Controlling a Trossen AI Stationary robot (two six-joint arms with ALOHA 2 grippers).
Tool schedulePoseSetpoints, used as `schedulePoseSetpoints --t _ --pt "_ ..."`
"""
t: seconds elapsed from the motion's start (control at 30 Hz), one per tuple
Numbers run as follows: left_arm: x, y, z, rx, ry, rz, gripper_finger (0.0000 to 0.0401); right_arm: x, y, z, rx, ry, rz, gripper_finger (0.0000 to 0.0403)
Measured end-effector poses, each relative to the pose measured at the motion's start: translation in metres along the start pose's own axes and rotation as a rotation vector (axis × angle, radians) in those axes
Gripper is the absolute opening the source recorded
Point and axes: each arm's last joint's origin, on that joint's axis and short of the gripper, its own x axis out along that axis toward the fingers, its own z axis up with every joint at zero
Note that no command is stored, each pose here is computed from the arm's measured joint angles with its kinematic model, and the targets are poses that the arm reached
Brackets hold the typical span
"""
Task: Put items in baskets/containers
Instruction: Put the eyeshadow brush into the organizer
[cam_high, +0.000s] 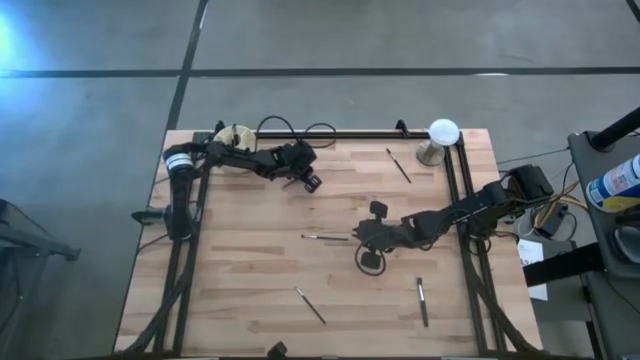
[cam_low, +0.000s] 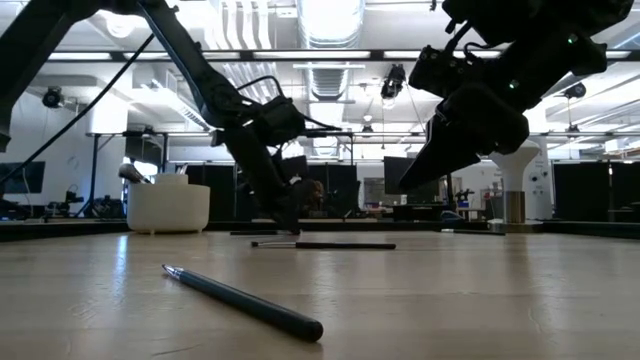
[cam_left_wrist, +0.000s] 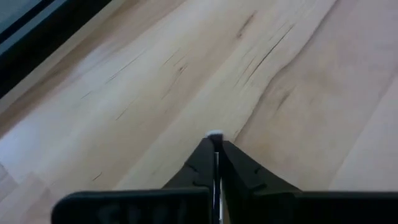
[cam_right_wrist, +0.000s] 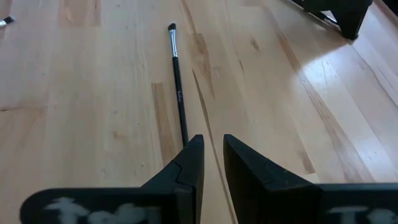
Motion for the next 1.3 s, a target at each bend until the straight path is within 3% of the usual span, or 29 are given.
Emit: schedulePoseSetpoints --t 0.2,0.5,0.73,0.97,1.1,1.3 --pt "-0.024 0.002 0.015 0.013 -0.071 -0.007 0.0004 0.000 0.000 0.000 0.000 0.000 0.001 0.0054" --pt "-0.112 0.011 0.033 -0.020 -0.332 -0.039 0.0002 -0.001 0.004 -0.002 -0.011 0.002 0.013 0.0054" --pt "-0.167 0.024 -0.013 -0.105 -0.646 -0.110 0.0002 -0.003 0.009 -0.002 -0.038 -0.019 0.032 0.0054" --pt "-0.178 0.039 -0.083 -0.206 -0.959 -0.161 0.0001 -0.003 0.010 0.001 -0.047 -0.047 0.038 0.0054" --pt "-0.172 0.042 -0.106 -0.194 -0.939 -0.168 0.0001 -0.004 0.011 0.004 -0.061 -0.075 0.044 0.0054" --pt "-0.165 0.034 -0.111 -0.048 -0.857 -0.270 0.0000 -0.001 0.007 0.010 -0.043 -0.126 0.041 0.0054"
